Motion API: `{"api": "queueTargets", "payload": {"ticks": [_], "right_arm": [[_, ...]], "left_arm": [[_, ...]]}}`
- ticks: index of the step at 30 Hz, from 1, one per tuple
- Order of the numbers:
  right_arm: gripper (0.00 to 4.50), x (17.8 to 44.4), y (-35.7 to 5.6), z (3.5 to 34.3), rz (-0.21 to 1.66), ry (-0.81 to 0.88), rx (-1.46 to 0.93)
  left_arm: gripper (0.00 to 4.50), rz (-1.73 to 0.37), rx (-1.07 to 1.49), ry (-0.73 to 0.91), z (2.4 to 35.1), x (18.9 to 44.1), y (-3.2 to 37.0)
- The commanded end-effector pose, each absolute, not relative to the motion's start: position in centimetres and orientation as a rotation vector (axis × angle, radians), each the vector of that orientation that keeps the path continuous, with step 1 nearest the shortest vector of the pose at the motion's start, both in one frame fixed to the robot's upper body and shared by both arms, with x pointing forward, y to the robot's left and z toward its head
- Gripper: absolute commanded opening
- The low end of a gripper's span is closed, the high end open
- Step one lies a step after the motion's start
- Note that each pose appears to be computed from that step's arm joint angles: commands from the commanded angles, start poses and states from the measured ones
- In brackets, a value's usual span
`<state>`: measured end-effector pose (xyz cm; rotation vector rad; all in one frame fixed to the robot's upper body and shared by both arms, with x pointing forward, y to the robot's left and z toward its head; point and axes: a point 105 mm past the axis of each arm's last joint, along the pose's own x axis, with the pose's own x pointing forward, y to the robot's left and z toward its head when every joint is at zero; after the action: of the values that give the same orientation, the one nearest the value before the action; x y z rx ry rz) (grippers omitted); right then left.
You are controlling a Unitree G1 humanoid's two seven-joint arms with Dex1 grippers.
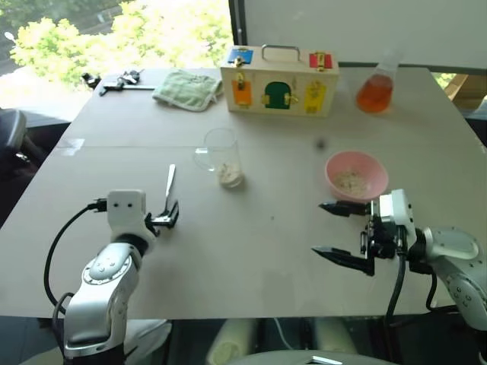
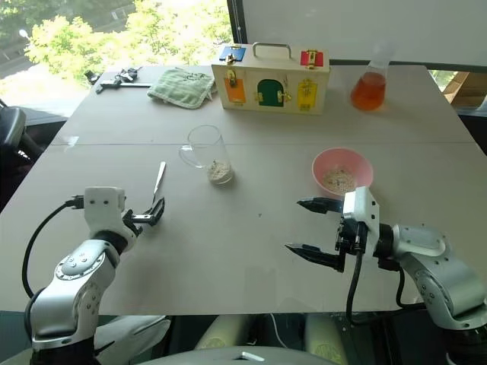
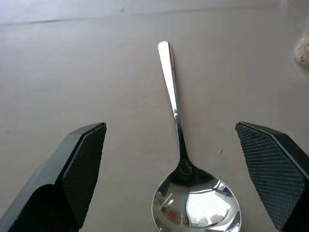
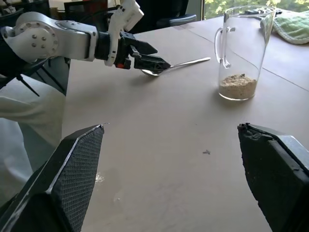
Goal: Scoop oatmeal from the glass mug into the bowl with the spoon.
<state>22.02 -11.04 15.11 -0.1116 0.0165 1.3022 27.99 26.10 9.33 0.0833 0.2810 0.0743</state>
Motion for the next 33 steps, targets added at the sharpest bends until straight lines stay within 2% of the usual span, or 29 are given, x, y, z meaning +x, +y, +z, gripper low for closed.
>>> {"api": "queueTargets", "payload": {"ticks": [1,8,13,18,19,23,24,28,33], "right_arm": [[4.50,21.2,-10.8,15.5,1.329,0.000,-0.172],[4.50,21.5,-10.4,16.0,1.290,-0.028,-0.177],[4.50,21.7,-10.2,16.0,1.283,-0.034,-0.182],[4.50,21.7,-10.0,16.2,1.278,-0.044,-0.179],[4.50,21.7,-10.0,16.2,1.277,-0.045,-0.179],[4.50,21.8,-10.0,16.3,1.274,-0.046,-0.179],[4.50,21.8,-10.0,16.3,1.274,-0.047,-0.180],[4.50,22.0,-10.1,16.2,1.271,-0.049,-0.182],[4.50,22.2,-10.1,16.2,1.270,-0.048,-0.173]], "left_arm": [[4.48,0.042,0.077,0.315,9.1,28.5,25.9],[4.48,0.012,0.079,0.373,8.3,30.1,26.6],[4.48,-0.014,0.077,0.434,7.5,30.2,26.7],[2.35,-0.015,0.058,0.473,7.0,29.8,26.8],[2.09,-0.014,0.053,0.477,6.9,29.7,26.8],[0.26,0.017,0.011,0.490,6.8,29.3,27.0],[0.10,0.029,-0.007,0.489,6.8,29.2,27.1],[0.10,0.039,-0.037,0.475,6.9,28.4,26.9],[0.10,-0.071,0.046,0.259,9.0,26.8,24.6]]}}
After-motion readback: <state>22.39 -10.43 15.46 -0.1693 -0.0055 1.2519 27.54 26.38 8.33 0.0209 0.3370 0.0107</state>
